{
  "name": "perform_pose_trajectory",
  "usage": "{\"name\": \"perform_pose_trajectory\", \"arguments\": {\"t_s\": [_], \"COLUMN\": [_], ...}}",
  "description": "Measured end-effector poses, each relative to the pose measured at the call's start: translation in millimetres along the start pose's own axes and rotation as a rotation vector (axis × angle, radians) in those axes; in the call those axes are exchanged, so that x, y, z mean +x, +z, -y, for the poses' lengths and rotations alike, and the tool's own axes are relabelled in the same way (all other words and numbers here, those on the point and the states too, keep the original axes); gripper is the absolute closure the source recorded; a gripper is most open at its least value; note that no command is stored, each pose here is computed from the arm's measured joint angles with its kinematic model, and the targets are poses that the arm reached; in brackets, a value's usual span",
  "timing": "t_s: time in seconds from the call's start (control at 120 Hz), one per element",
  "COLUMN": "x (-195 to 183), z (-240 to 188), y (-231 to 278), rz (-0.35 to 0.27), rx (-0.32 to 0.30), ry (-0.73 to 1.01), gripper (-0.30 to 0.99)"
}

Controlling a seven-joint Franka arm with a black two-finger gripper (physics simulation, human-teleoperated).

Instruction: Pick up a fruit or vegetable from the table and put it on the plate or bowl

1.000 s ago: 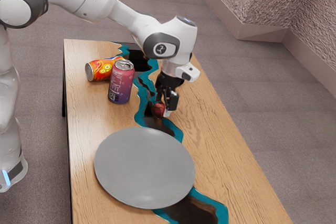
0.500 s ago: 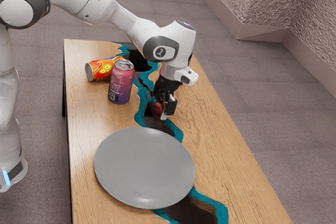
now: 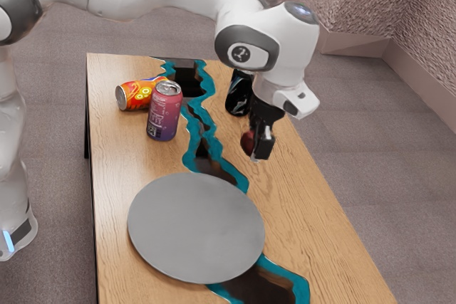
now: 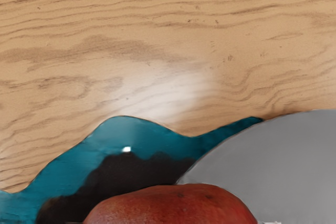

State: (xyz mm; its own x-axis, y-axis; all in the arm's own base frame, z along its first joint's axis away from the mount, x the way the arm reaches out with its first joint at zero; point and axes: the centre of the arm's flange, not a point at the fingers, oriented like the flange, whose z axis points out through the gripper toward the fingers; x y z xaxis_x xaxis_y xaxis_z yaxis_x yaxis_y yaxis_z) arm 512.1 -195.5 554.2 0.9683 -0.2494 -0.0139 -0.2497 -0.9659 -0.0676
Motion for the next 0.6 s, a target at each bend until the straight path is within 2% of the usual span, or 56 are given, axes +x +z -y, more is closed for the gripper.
{"name": "perform_pose_trajectory", "arguments": {"t_s": [0.133,0.275,0.325,0.4,0.442,0.483,0.6], "x": [-16.0,-45.7,-47.3,-37.5,-39.2,-39.3,-34.4], "z": [-83.4,-123.5,-94.1,34.3,79.9,90.0,71.2], "y": [15.5,32.2,36.7,52.0,56.9,58.8,61.5], "rz": [0.064,0.118,0.134,0.169,0.177,0.179,0.179], "rx": [0.022,0.040,0.039,0.013,0.000,-0.006,-0.008], "ry": [0.112,0.151,0.082,-0.186,-0.282,-0.308,-0.280], "gripper": [0.31,0.32,0.33,0.34,0.34,0.34,0.34]}}
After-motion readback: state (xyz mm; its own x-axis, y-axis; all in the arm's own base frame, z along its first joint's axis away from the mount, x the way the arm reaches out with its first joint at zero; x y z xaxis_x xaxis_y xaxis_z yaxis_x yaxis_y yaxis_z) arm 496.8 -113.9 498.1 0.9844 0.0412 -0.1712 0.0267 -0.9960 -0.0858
